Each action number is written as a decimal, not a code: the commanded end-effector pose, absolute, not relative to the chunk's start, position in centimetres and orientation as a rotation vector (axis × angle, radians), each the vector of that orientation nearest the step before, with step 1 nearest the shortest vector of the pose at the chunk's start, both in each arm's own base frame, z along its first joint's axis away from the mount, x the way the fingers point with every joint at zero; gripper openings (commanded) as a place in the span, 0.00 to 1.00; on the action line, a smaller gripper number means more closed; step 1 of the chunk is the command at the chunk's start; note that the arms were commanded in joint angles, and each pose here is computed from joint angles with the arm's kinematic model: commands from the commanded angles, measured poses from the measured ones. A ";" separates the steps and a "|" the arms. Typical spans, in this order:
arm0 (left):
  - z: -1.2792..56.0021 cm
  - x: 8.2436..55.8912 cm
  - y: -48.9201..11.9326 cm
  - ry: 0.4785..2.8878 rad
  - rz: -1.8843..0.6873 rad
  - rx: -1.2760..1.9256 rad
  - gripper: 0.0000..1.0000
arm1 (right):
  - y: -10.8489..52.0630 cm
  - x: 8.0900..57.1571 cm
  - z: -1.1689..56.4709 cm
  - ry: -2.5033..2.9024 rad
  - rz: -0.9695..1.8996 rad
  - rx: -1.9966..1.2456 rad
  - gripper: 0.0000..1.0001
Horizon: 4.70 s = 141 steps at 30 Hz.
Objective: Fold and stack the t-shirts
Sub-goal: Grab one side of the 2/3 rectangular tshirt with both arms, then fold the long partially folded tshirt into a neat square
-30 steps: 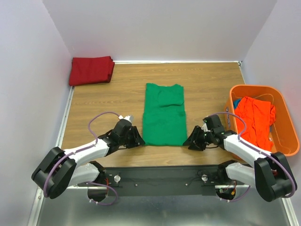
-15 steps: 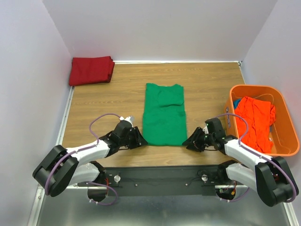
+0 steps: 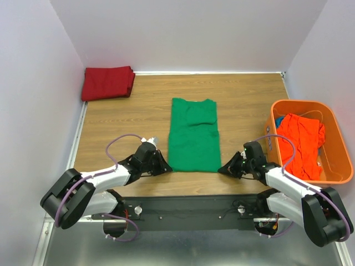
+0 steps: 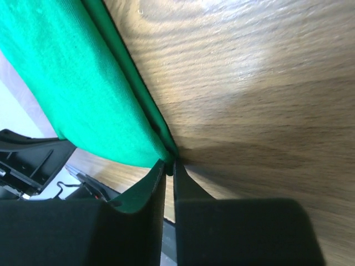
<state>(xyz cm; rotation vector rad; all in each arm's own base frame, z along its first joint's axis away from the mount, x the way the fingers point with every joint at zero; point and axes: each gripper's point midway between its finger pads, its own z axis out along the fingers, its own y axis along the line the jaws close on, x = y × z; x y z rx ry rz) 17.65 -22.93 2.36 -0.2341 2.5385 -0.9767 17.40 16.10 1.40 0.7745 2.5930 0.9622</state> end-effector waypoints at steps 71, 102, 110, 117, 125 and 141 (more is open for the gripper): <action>14.8 56.0 -24.6 2.082 -0.884 -0.188 0.27 | 13.3 55.6 6.9 2.325 0.444 0.372 0.49; 10.2 51.1 -21.0 2.212 -0.681 -0.125 0.54 | 20.0 42.1 6.3 2.458 0.587 0.253 0.33; 8.3 51.8 -20.8 2.277 -0.592 -0.024 0.62 | 19.4 43.5 2.0 2.522 0.485 0.278 0.33; 6.1 52.0 -21.0 2.334 -0.503 0.048 0.66 | 19.7 44.0 1.9 2.519 0.491 0.278 0.33; 3.3 51.9 -20.0 2.402 -0.398 -0.001 0.67 | 20.3 44.5 4.7 2.467 0.549 0.260 0.34; 1.3 50.6 -24.4 2.440 -0.494 0.000 0.41 | 20.4 43.2 11.6 2.336 0.638 0.236 0.36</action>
